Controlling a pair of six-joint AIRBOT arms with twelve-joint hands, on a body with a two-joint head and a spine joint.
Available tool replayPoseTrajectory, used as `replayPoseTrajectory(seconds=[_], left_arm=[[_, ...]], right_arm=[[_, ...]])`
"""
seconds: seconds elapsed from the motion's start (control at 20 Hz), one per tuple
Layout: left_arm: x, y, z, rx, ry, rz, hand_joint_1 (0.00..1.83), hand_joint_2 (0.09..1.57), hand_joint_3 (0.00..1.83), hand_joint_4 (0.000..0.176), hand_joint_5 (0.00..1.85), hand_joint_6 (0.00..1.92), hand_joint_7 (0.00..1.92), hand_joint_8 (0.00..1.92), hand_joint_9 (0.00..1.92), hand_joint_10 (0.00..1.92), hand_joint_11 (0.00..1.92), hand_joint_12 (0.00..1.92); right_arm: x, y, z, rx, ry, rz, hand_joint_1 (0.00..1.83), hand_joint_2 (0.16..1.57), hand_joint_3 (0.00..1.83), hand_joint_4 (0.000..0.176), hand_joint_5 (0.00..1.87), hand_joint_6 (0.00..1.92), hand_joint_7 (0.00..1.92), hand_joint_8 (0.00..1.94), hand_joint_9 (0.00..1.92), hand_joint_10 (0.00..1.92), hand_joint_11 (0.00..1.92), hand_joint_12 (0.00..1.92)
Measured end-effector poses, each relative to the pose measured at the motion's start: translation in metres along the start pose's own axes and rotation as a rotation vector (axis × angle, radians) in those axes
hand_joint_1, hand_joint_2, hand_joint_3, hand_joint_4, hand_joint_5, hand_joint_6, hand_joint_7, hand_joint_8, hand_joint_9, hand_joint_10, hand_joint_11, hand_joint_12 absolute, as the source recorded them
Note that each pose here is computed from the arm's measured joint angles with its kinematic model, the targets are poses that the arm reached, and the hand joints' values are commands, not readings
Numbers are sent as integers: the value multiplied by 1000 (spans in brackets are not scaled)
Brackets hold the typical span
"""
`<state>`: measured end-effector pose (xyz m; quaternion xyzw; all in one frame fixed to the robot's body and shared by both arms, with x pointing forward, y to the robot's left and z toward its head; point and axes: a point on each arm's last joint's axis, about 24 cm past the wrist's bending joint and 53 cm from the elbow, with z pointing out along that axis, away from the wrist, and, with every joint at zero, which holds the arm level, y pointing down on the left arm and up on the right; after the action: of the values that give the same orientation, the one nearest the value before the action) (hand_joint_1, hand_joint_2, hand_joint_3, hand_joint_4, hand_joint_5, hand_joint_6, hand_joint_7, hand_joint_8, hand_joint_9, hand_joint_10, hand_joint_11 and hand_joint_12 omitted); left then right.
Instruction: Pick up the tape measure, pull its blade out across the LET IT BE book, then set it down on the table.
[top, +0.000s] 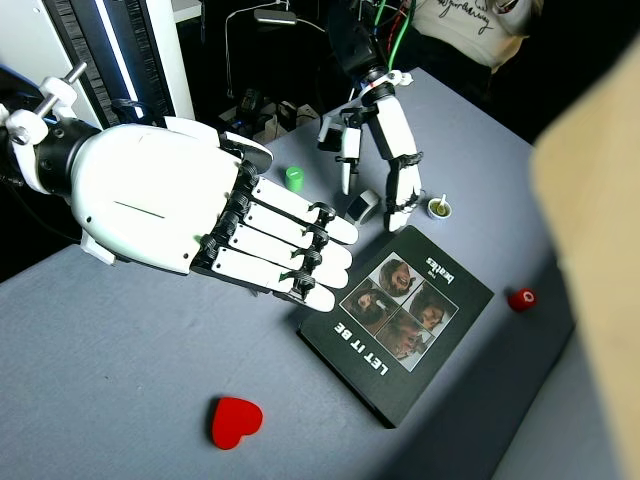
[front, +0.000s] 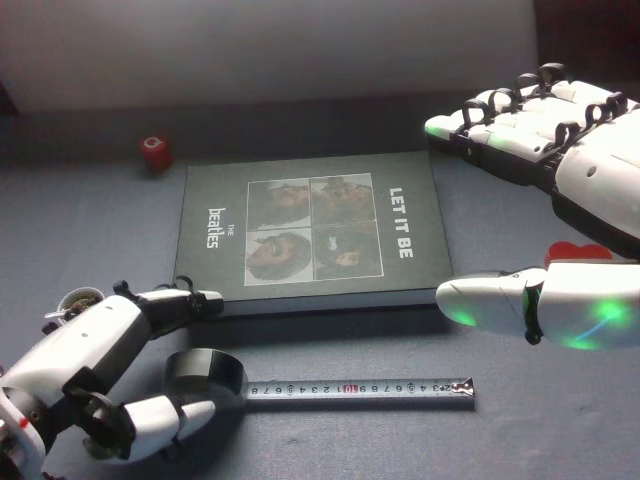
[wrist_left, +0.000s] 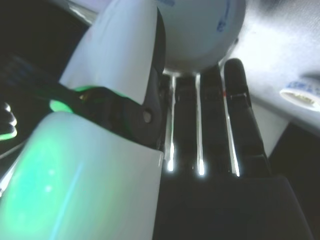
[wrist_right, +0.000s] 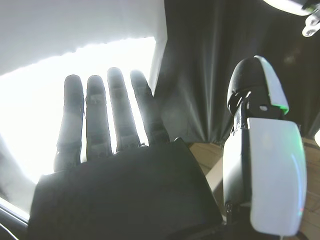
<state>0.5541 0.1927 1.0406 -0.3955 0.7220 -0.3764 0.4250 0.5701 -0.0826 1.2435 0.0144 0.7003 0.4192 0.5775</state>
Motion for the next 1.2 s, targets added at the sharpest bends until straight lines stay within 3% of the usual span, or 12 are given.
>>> replayPoseTrajectory(seconds=[0.5,1.05,1.2], left_arm=[[0,17,-1,-18,-8,31,1326,1063,0,0,460,0,443,0,427,1,175,611],[5,14,0,3,-1,78,1327,1064,0,0,464,2,453,2,432,1,193,614],[5,16,-1,1,4,89,1335,1073,0,0,615,7,622,7,529,6,289,595]], right_arm=[[0,0,0,0,0,0,169,1042,0,0,133,4,168,2,98,1,0,417],[0,0,0,0,0,0,145,1055,1,0,114,1,155,1,93,2,0,438],[0,0,0,0,0,0,145,1054,0,0,112,0,153,0,100,3,0,468]])
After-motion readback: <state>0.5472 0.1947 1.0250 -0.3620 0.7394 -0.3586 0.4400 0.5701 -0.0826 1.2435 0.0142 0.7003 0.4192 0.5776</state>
